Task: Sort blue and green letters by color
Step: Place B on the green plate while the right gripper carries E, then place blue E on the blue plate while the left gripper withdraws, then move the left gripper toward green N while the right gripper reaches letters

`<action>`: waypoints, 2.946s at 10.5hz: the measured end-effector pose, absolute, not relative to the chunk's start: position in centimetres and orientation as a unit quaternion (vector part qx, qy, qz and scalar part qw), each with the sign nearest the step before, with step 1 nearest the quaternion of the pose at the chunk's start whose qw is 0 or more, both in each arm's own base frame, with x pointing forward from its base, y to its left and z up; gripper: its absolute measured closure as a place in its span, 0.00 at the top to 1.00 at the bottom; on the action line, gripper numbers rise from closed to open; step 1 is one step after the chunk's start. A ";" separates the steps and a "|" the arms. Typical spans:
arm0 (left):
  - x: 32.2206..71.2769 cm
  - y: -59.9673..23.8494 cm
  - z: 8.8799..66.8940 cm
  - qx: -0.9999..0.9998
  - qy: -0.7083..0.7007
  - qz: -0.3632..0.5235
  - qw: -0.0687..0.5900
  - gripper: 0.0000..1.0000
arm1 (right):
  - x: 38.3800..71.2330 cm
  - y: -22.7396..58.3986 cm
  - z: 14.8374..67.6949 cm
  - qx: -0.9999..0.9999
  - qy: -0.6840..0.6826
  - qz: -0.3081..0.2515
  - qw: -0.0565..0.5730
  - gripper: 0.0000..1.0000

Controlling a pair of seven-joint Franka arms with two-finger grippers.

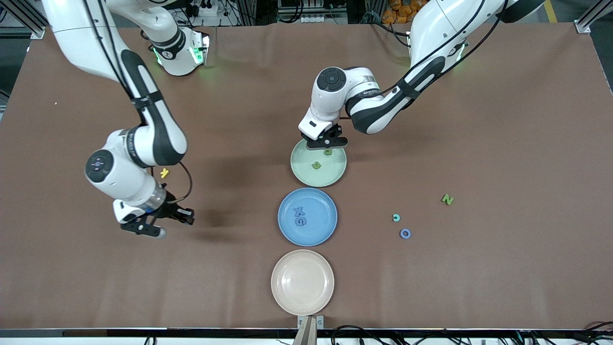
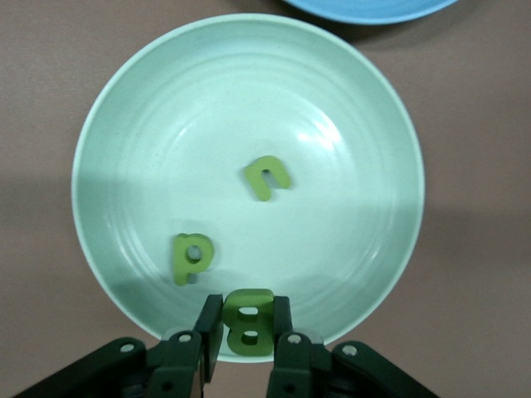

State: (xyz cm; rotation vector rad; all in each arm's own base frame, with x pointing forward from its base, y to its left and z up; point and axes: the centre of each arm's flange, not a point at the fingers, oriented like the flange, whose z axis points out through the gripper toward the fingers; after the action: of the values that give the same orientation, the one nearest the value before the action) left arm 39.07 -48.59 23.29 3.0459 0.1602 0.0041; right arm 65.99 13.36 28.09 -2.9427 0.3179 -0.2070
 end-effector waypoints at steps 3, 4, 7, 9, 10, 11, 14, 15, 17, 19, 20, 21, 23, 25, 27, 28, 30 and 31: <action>39.0 -50.1 22.3 0.996 0.077 0.009 0.040 0.47 | 66.8 20.6 28.4 -0.985 0.088 -0.077 0.124 0.26; 39.0 -50.5 21.8 0.996 0.079 0.017 0.032 0.58 | 67.1 22.9 28.1 -0.985 0.083 -0.077 0.134 0.26; 40.4 -50.2 21.7 0.995 0.091 0.027 0.029 0.99 | 66.8 28.6 26.3 -0.982 0.076 -0.094 0.145 0.26; 43.1 -47.9 21.8 0.995 0.099 0.029 0.015 1.00 | 66.1 32.0 25.2 -0.977 0.076 -0.121 0.157 0.26; 44.8 -46.1 21.6 0.994 0.101 0.027 0.008 1.00 | 65.6 33.8 24.6 -0.976 0.074 -0.124 0.161 0.26; 46.3 -44.1 21.3 0.995 0.101 0.025 0.000 1.00 | 65.2 35.4 24.4 -0.976 0.071 -0.125 0.165 0.26; 50.6 -37.6 20.6 0.996 0.081 0.020 -0.013 1.00 | 64.1 39.3 24.3 -0.973 0.082 -0.119 0.181 0.26; 51.7 -35.3 20.7 0.997 0.071 0.020 -0.018 1.00 | 63.3 40.7 24.1 -0.972 0.093 -0.111 0.186 0.26; 53.4 -30.7 20.9 0.998 0.046 0.025 -0.033 1.00 | 62.1 42.6 23.9 -0.970 0.111 -0.102 0.190 0.42; 54.3 -26.6 21.1 0.999 0.015 0.028 -0.039 1.00 | 62.0 42.9 23.8 -0.972 0.103 -0.106 0.185 0.70; 54.5 -25.3 21.2 0.999 -0.002 0.028 -0.041 1.00 | 62.3 42.5 23.9 -0.972 0.104 -0.108 0.183 0.84; 54.7 -24.4 21.3 0.999 -0.021 0.027 -0.042 1.00 | 62.7 41.9 23.9 -0.971 0.109 -0.109 0.181 0.96; 55.6 -22.1 21.4 0.996 -0.078 0.024 -0.046 1.00 | 64.4 39.0 23.7 -0.970 0.129 -0.112 0.175 1.00; 56.9 -18.6 21.4 0.986 -0.156 0.018 -0.049 1.00 | 66.5 34.7 23.7 -0.966 0.160 -0.116 0.169 1.00; 57.9 -15.1 21.4 0.972 -0.229 0.011 -0.051 1.00 | 67.9 29.8 24.2 -0.966 0.169 -0.120 0.156 1.00; 58.4 -13.2 21.4 0.964 -0.259 0.008 -0.051 1.00 | 68.4 26.8 24.3 -0.968 0.163 -0.122 0.147 1.00; 59.0 -10.5 21.5 0.951 -0.306 0.005 -0.051 1.00 | 69.2 19.9 24.3 -0.973 0.144 -0.126 0.126 1.00; 59.2 -9.8 21.5 0.943 -0.327 0.005 -0.051 1.00 | 69.4 16.5 24.5 -0.975 0.139 -0.125 0.117 1.00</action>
State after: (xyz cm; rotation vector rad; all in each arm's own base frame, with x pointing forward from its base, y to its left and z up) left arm 59.19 -9.82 21.54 3.0645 -1.0637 0.0177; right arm 69.40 16.46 24.47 -2.8543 0.4075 -0.3653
